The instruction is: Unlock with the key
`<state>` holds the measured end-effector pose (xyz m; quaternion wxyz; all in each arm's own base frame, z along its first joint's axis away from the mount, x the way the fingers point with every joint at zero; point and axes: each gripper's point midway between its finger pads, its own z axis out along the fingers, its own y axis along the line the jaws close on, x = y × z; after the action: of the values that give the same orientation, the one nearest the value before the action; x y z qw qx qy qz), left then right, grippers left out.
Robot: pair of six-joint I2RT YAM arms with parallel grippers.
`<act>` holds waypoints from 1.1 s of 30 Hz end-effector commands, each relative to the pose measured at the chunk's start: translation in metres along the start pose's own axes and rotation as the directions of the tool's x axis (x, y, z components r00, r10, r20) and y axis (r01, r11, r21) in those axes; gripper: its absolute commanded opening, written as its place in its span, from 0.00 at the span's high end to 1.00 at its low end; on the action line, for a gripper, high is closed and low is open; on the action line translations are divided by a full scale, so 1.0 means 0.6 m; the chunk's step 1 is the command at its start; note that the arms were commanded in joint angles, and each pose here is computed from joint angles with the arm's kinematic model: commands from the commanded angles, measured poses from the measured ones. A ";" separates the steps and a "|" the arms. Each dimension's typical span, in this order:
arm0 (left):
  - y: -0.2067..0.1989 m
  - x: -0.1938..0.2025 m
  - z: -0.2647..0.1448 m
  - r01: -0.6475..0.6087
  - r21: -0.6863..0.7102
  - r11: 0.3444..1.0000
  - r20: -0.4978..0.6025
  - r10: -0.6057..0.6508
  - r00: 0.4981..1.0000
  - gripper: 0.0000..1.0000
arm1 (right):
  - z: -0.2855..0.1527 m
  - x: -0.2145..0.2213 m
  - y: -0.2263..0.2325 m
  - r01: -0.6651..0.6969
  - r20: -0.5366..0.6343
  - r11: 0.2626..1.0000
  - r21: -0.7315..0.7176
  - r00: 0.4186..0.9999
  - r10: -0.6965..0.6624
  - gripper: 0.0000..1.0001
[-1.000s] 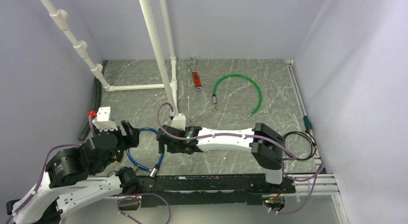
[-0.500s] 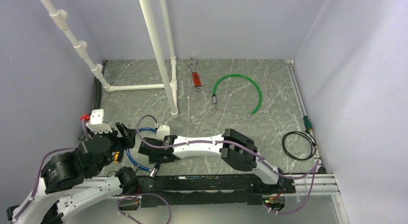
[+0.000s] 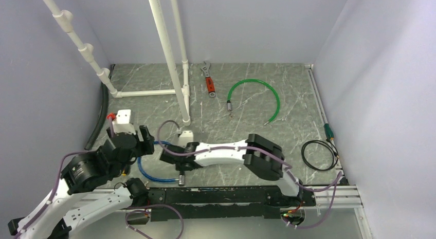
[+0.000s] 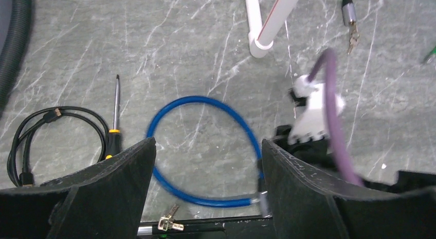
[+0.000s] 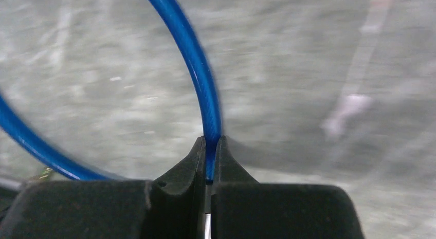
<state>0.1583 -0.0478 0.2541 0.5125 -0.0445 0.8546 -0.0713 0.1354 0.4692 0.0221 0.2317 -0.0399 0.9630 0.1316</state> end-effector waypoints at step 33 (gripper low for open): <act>-0.044 -0.158 -0.098 0.013 0.210 0.978 0.153 -0.046 0.987 0.22 | -0.178 -0.100 0.128 0.204 0.135 0.679 -0.705 0.979 -0.154 0.44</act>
<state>0.1540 -0.0571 0.3380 0.5625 -0.0230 0.8121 -0.1532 0.1625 0.4297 0.1066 0.2804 -0.1623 0.8890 0.3235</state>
